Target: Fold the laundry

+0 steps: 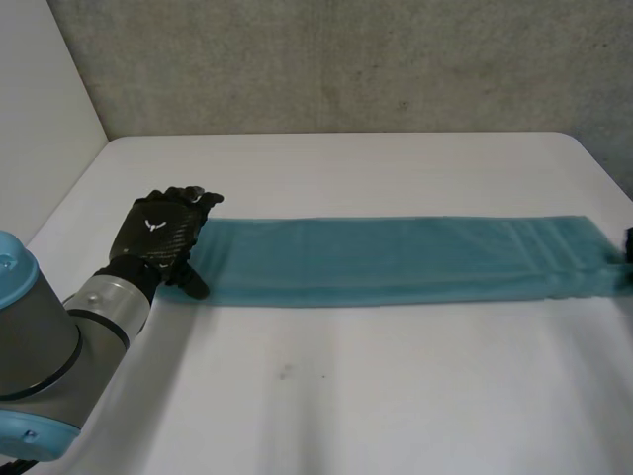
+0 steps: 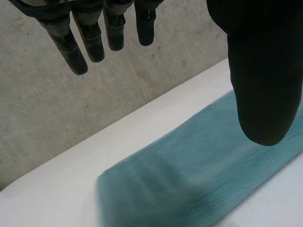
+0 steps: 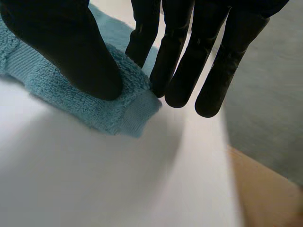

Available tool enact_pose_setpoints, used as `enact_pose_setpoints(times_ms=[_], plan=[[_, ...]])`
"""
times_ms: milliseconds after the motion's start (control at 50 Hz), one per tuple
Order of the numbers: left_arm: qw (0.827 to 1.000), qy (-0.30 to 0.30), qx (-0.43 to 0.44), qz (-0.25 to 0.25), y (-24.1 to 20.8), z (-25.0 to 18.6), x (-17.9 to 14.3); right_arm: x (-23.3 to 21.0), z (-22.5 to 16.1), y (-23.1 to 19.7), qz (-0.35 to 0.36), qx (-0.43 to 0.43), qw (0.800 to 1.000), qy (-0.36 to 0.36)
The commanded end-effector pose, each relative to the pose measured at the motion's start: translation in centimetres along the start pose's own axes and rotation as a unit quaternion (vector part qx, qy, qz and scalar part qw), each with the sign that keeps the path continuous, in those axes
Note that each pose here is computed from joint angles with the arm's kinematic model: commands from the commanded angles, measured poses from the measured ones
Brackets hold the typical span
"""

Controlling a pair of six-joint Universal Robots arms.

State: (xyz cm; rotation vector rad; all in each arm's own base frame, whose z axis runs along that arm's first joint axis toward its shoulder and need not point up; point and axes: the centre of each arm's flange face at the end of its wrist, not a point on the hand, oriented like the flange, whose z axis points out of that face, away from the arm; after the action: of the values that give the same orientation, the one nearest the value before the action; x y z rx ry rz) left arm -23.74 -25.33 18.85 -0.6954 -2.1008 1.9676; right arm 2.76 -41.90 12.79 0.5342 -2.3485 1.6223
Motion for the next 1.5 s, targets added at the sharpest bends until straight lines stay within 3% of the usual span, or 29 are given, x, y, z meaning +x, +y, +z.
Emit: enact_pose_setpoints(times_ms=[20, 140, 220, 320, 380, 420, 440, 480, 500, 540, 600, 640, 660, 700, 860, 980, 1020, 1080, 1120, 1240, 1340, 1500], plan=[[1.000, -0.003, 0.010, 0.001, -0.6, -0.2, -0.1, 4.9, 0.4, 0.2, -0.021, -0.024, 0.991, 0.130], [1.000, -0.005, 0.013, 0.002, -0.9, -0.2, -0.2, 6.0, -0.2, -2.2, -0.054, 0.000, 0.987, 0.153], [1.000, -0.006, 0.014, 0.002, -1.0, -0.2, -0.3, 3.4, -0.9, -5.5, -0.064, 0.045, 0.988, 0.131], [1.000, -0.008, 0.016, 0.002, -1.1, -0.3, -0.4, -7.0, -3.1, -12.5, -0.094, 0.153, 0.983, 0.029], [1.000, -0.011, 0.018, 0.002, -1.2, -0.2, -0.6, -10.0, -4.3, -14.1, -0.101, 0.180, 0.978, -0.001], [1.000, -0.015, 0.018, 0.002, -1.2, -0.2, -0.8, -16.3, -7.5, -17.2, -0.117, 0.240, 0.961, -0.065], [1.000, -0.018, 0.018, 0.002, -1.2, -0.2, -1.0, -16.3, -7.5, -17.2, -0.117, 0.241, 0.961, -0.065], [1.000, -0.020, 0.019, 0.002, -1.3, -0.2, -1.2, -21.6, -10.8, -19.3, -0.127, 0.293, 0.940, -0.120], [0.999, -0.023, 0.023, 0.002, -1.5, -0.2, -1.4, -21.6, -10.8, -19.3, -0.127, 0.293, 0.940, -0.121], [0.999, -0.027, 0.023, 0.002, -1.6, -0.2, -1.6, -27.3, -12.9, -19.0, -0.141, 0.319, 0.918, -0.191], [0.999, -0.035, 0.020, 0.000, -1.6, -0.1, -2.2, -30.1, -14.0, -18.6, -0.147, 0.331, 0.904, -0.228], [0.999, -0.038, 0.020, 0.000, -1.6, -0.1, -2.3, -34.5, -16.1, -18.0, -0.155, 0.354, 0.877, -0.284], [0.999, -0.039, 0.020, 0.000, -1.6, -0.1, -2.4, -34.5, -16.1, -18.0, -0.155, 0.354, 0.877, -0.284], [0.999, -0.041, 0.019, 0.000, -1.5, 0.0, -2.6, -37.9, -17.7, -16.7, -0.164, 0.363, 0.856, -0.329], [0.999, -0.045, 0.019, -0.001, -1.5, 0.1, -2.9, -43.1, -18.8, -12.3, -0.184, 0.339, 0.842, -0.377], [0.999, -0.040, 0.018, -0.001, -1.4, 0.0, -2.6, -42.5, -18.4, -12.5, -0.183, 0.328, 0.854, -0.361], [0.999, -0.038, 0.018, 0.000, -1.5, 0.0, -2.5, -41.0, -18.5, -14.4, -0.168, 0.329, 0.872, -0.321], [0.999, -0.034, 0.021, 0.000, -1.5, 0.1, -2.2, -39.5, -18.9, -16.0, -0.150, 0.332, 0.881, -0.303], [0.999, -0.032, 0.027, 0.001, -1.7, 0.2, -2.1, -35.0, -18.2, -18.6, -0.091, 0.319, 0.905, -0.265], [0.999, 0.000, 0.047, 0.006, -2.7, 1.0, -0.2, -29.0, -17.0, -19.4, 0.000, 0.281, 0.929, -0.240], [0.998, 0.037, 0.056, 0.010, -3.0, 1.9, 2.4, -22.8, -14.8, -15.8, 0.041, 0.175, 0.964, -0.198], [0.995, 0.084, 0.055, 0.018, -2.0, 4.2, 6.2, -19.6, -13.3, -9.6, 0.054, 0.077, 0.973, -0.209]])
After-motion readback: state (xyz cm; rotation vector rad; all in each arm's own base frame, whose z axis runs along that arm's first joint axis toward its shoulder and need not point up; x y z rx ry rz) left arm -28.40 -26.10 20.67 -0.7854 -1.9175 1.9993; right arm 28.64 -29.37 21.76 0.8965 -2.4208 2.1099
